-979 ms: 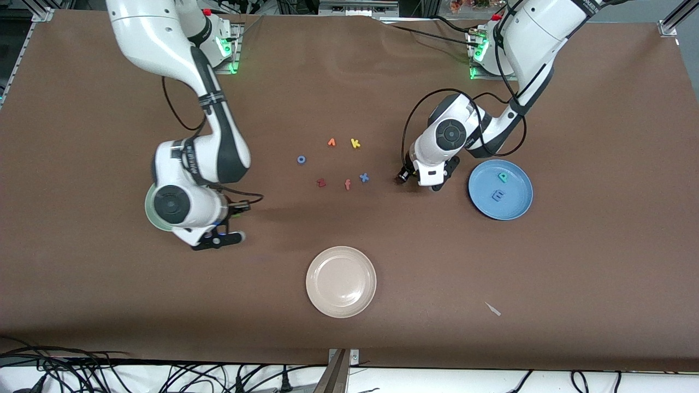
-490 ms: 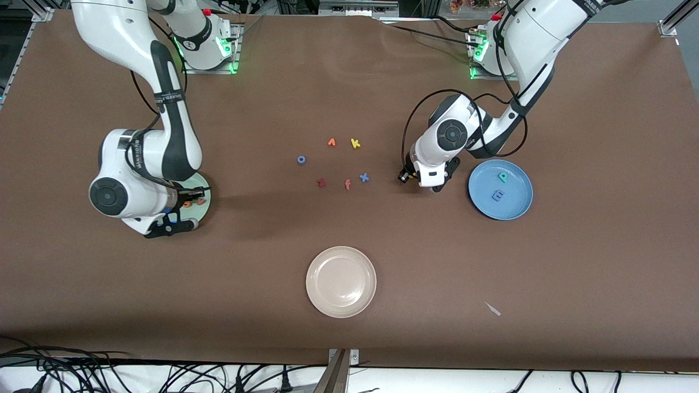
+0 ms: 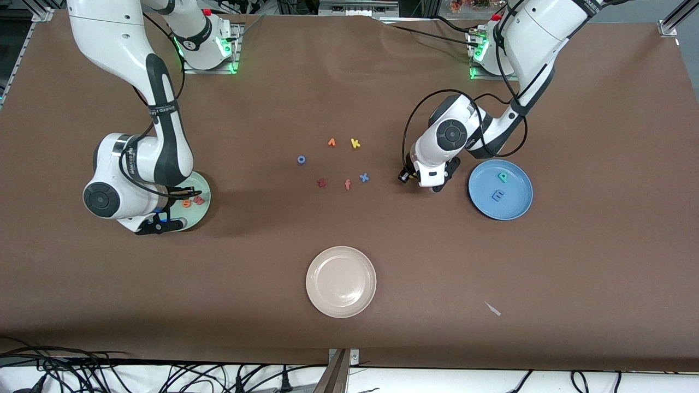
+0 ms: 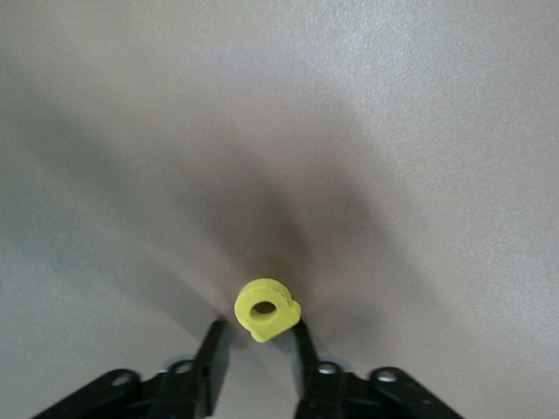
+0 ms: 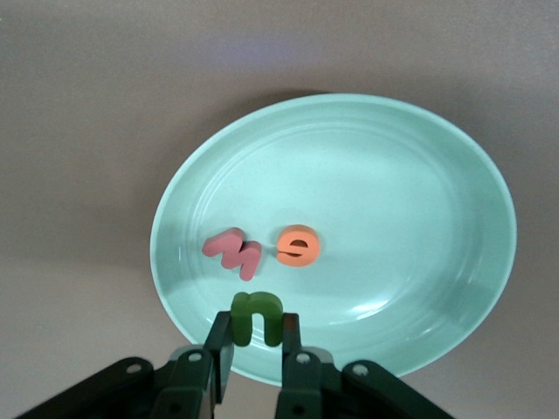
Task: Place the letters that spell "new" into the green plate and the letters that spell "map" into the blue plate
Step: 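Grasp the yellow a and green n with the left and right grippers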
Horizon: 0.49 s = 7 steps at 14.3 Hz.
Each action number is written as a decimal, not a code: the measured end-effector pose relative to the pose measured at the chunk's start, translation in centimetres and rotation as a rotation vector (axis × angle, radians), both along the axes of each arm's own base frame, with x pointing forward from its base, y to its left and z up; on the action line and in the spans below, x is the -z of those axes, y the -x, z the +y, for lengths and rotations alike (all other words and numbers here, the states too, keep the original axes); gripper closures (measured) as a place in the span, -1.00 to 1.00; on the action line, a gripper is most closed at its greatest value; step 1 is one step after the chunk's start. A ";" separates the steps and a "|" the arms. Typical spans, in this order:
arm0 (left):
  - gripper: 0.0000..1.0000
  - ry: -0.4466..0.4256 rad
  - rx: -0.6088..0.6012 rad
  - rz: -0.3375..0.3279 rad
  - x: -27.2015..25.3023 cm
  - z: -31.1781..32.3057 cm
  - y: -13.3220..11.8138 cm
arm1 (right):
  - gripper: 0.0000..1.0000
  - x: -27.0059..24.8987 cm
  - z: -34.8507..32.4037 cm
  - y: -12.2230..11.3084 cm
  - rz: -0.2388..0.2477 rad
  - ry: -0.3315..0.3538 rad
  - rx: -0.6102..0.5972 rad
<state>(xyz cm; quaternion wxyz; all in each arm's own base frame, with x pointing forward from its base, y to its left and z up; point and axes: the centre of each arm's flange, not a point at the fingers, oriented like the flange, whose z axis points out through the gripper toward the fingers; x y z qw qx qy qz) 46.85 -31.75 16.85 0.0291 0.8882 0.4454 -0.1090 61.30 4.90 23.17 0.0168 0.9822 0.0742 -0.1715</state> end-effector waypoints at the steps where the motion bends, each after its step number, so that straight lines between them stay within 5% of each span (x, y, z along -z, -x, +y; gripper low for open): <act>1: 0.03 -0.009 0.011 -0.009 0.0 0.2 -0.1 | 0.47 0.0 0.0 0.0 -0.001 0.000 0.001; 7: 0.04 -0.020 0.025 -0.025 0.0 0.6 -0.5 | -0.59 -0.4 -0.2 -0.3 -0.010 0.002 0.013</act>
